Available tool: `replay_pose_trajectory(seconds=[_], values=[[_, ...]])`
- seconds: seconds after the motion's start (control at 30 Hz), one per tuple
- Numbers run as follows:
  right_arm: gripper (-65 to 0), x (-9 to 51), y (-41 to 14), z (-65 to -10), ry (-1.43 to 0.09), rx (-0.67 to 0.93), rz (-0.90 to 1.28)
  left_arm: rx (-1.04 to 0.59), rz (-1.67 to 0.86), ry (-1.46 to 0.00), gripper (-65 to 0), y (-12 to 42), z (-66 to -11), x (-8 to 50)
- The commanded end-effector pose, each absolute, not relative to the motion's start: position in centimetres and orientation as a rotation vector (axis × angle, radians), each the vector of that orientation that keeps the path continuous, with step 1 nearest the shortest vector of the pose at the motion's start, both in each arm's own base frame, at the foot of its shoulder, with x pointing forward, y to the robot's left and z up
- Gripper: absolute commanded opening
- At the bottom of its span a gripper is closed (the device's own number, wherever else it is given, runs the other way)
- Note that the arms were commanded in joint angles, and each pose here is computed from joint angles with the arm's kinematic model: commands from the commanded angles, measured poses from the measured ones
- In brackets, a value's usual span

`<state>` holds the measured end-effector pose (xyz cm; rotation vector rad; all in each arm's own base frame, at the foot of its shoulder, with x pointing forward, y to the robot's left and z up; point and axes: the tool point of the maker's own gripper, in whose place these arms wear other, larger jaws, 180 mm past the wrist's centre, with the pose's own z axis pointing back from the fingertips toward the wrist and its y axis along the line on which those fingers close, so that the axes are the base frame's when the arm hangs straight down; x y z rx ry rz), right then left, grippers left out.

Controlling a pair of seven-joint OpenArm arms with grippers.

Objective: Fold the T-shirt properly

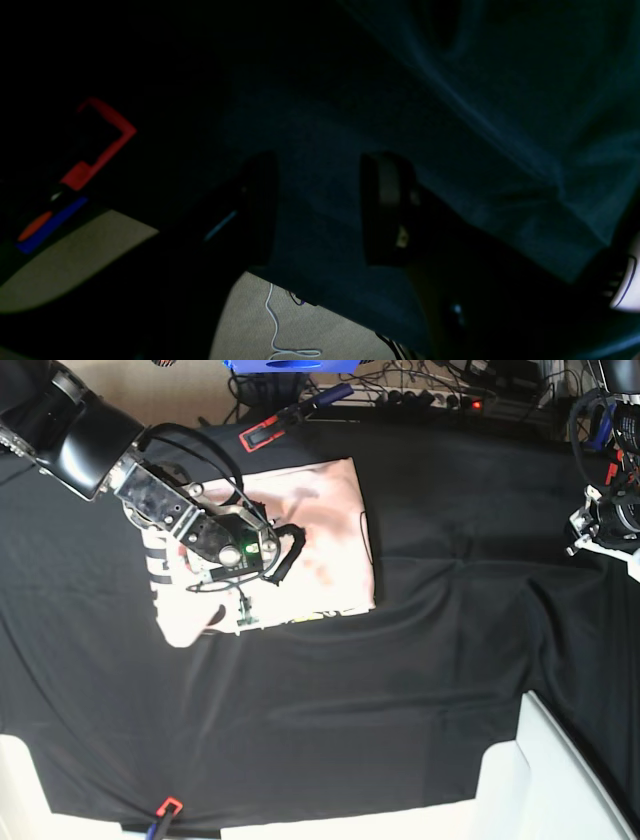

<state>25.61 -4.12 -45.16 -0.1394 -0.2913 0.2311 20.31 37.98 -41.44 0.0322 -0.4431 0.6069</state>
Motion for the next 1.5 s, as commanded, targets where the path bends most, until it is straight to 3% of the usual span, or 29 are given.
replay_pose_trajectory(seconds=[0.0, 0.33, 0.67, 0.9, 1.1, 1.47], values=[[-65.0, 27.0, -4.0, -44.2, -0.342, -0.145, 0.228, 0.053, 0.594, -0.488, -38.5, 39.0, -40.0, 21.4], [-65.0, 23.8, -0.4, -45.0, -0.265, -0.073, 0.239, 0.045, 0.598, -0.5, -38.5, 38.9, -39.8, 21.9], [-65.0, 21.5, 3.0, -46.7, -0.198, -0.117, 0.394, 0.044, 0.597, -0.501, -38.5, 38.8, -39.8, 22.0], [-65.0, 23.2, 5.5, -44.9, -0.3, -0.146, 0.42, 0.049, 0.597, -0.488, -38.5, 38.9, -40.1, 21.4], [-63.7, 23.8, 4.3, -45.7, -0.32, -0.228, 0.429, 0.05, 0.597, -0.486, -38.5, 38.9, -40.2, 21.4], [-32.9, 20.5, 7.5, -46.0, -0.335, -0.209, 0.596, 0.045, 0.594, -0.489, -38.5, 38.7, -40.2, 21.6]])
